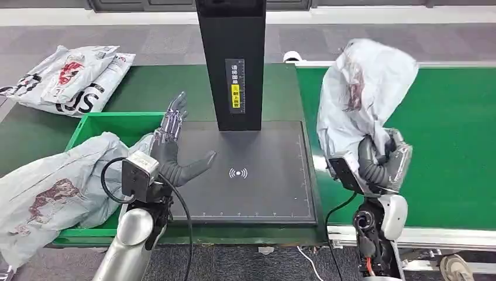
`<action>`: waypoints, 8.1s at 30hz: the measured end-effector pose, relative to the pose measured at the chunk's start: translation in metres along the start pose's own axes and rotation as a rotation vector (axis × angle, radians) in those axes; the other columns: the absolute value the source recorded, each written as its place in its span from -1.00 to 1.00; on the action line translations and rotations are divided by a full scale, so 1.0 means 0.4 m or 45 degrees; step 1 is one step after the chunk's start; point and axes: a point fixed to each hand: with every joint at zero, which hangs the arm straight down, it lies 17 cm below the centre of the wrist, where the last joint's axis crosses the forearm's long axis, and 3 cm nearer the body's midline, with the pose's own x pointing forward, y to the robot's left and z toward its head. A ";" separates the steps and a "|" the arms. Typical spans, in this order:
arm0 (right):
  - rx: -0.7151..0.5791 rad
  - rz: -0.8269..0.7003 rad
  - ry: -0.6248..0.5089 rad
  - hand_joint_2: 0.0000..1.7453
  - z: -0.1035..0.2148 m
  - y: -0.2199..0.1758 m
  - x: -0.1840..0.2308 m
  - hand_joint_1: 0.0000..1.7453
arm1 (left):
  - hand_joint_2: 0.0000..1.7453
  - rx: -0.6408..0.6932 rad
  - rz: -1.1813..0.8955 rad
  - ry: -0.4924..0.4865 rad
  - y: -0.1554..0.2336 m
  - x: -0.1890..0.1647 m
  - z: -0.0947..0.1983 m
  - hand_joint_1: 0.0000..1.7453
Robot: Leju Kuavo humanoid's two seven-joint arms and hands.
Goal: Moved the parcel from conveyor to table for the left to box.
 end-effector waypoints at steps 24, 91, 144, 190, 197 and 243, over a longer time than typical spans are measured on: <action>-0.004 -0.228 -0.233 1.00 -0.025 0.010 0.311 1.00 | 1.00 0.029 0.038 -0.043 0.005 0.007 -0.017 -1.00; 0.038 -0.452 -0.316 1.00 0.125 -0.023 0.331 -1.00 | 1.00 0.086 -0.314 0.026 0.035 -0.044 -0.019 -1.00; -0.312 -0.420 -0.180 1.00 -0.001 -0.240 0.258 -1.00 | 1.00 -0.861 -0.686 0.080 -0.560 -0.236 0.085 -1.00; -0.337 -0.551 -0.170 1.00 -0.063 -0.217 0.360 -1.00 | 1.00 -0.964 -0.844 0.701 -0.478 -0.498 0.166 1.00; -0.336 -0.551 -0.169 1.00 -0.063 -0.216 0.360 -1.00 | 1.00 -0.967 -0.848 0.714 -0.473 -0.505 0.174 1.00; -0.368 -0.570 -0.246 1.00 -0.058 -0.229 0.394 -1.00 | 1.00 -0.510 -0.959 0.213 -0.355 -0.292 -0.164 1.00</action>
